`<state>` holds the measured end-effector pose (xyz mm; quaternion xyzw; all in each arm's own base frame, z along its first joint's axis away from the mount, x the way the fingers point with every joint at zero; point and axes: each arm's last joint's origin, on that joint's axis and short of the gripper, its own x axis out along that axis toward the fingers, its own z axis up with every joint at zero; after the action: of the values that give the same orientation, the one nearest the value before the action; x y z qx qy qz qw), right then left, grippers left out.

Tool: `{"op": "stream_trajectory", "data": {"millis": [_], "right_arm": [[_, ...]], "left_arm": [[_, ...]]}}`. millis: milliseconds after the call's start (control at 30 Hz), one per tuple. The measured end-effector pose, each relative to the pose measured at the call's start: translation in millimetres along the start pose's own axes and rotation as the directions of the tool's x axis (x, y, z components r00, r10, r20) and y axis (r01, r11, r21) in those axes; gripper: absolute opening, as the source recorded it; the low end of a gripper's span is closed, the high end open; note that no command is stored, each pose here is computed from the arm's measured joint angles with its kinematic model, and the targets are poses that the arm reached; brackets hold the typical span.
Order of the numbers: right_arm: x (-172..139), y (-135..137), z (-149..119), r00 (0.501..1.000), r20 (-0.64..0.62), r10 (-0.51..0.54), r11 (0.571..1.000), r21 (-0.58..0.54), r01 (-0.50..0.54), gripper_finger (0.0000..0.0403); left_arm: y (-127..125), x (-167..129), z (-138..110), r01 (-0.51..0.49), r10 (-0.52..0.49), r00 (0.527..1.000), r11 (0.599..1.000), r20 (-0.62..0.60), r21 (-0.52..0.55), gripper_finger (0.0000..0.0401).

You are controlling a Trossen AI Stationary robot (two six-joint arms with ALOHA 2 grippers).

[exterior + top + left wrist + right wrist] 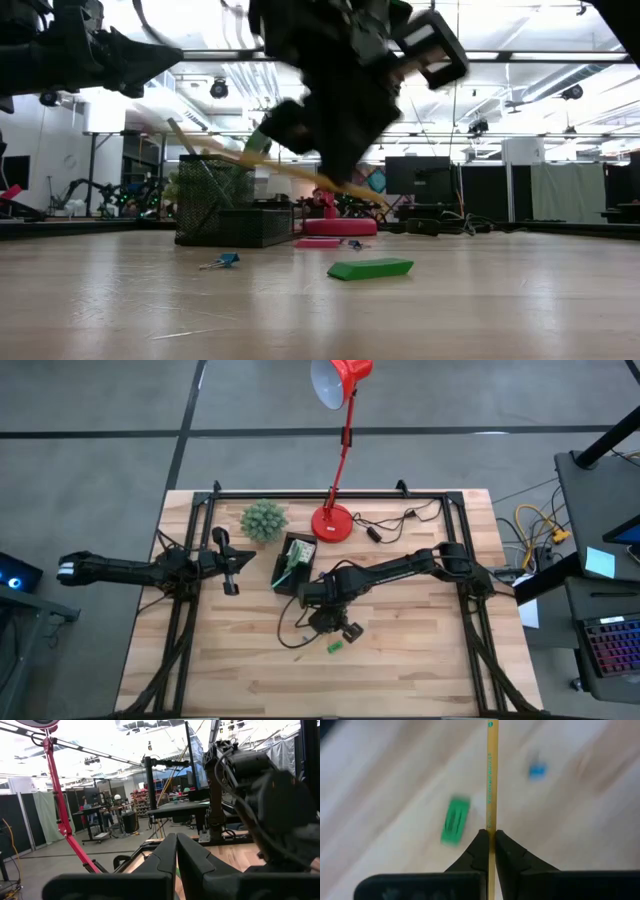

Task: Pick and place office supplies into organizer
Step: Put the yellow pencil in the black desk organizer

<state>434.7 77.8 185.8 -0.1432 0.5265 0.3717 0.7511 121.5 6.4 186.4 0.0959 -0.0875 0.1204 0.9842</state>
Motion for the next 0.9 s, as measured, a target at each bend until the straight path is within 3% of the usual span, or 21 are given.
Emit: {"op": "stream_trajectory", "data": {"millis": [467,700,900], "right_arm": [[-15,-12,35,0.923,0.378,-0.075,0.981,-0.136,0.135,0.0009],[-18,-29,34,0.865,0.456,-0.209,0.963,-0.061,0.264,0.0009],[-24,-47,24,0.821,0.497,-0.282,0.950,0.025,0.311,0.0009]], "left_arm": [[0,0,0,0.001,-0.001,1.000,1.000,0.001,-0.002,0.0000],[0,0,1,0.000,0.000,1.000,1.000,0.006,-0.003,0.0000],[0,0,1,-0.001,0.001,1.000,1.000,0.005,-0.004,0.0000]]}}
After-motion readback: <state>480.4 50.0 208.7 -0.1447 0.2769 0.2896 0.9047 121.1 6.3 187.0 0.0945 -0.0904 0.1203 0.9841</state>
